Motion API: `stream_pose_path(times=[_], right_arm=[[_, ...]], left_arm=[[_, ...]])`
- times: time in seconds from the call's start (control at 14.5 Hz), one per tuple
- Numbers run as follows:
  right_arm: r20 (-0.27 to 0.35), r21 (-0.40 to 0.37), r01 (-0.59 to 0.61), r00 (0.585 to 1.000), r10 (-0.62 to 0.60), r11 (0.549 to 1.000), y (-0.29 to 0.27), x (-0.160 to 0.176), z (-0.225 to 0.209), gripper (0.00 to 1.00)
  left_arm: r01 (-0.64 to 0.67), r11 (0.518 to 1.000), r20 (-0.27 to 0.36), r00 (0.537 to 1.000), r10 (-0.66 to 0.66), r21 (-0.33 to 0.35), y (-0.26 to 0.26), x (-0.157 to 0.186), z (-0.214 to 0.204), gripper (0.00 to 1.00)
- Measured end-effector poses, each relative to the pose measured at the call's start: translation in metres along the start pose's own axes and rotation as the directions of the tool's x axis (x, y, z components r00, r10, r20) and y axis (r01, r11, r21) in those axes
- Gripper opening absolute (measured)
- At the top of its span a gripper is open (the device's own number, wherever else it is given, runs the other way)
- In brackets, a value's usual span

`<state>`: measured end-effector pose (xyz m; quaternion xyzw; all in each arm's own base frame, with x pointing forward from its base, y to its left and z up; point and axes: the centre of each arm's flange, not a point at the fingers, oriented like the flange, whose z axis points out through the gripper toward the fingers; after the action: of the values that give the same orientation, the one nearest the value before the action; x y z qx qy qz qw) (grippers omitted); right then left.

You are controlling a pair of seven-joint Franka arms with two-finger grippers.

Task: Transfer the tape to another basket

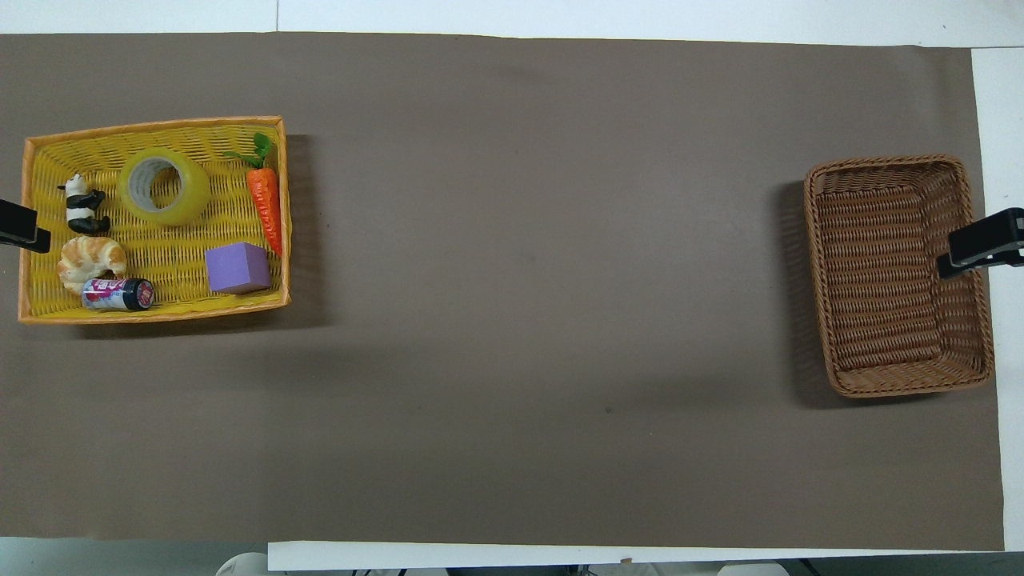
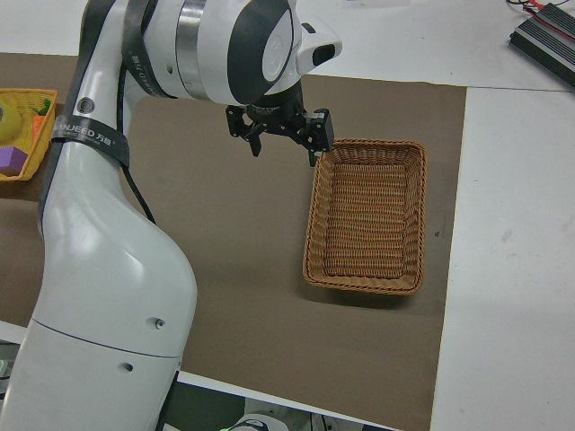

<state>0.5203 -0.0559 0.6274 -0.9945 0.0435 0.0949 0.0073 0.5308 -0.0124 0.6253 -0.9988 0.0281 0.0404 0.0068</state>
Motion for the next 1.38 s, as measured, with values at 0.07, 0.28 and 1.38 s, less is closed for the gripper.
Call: stream_pose_path(times=[0.07, 0.28, 1.38], right_arm=[[0.000, 0.000, 0.000, 1.000, 0.000, 1.000, 0.000, 0.000, 0.000, 1.00], [0.000, 0.000, 0.000, 1.000, 0.000, 1.000, 0.000, 0.000, 0.000, 1.00], [0.000, 0.000, 0.000, 1.000, 0.000, 1.000, 0.000, 0.000, 0.000, 1.00]], left_arm=[[0.000, 1.000, 0.000, 1.000, 0.000, 0.000, 0.000, 0.000, 0.000, 1.00], [0.000, 1.000, 0.004, 1.000, 0.000, 0.000, 0.000, 0.000, 0.003, 1.00], [0.110, 0.994, -0.138, 0.984, -0.109, -0.002, -0.078, 0.126, 0.194, 1.00]])
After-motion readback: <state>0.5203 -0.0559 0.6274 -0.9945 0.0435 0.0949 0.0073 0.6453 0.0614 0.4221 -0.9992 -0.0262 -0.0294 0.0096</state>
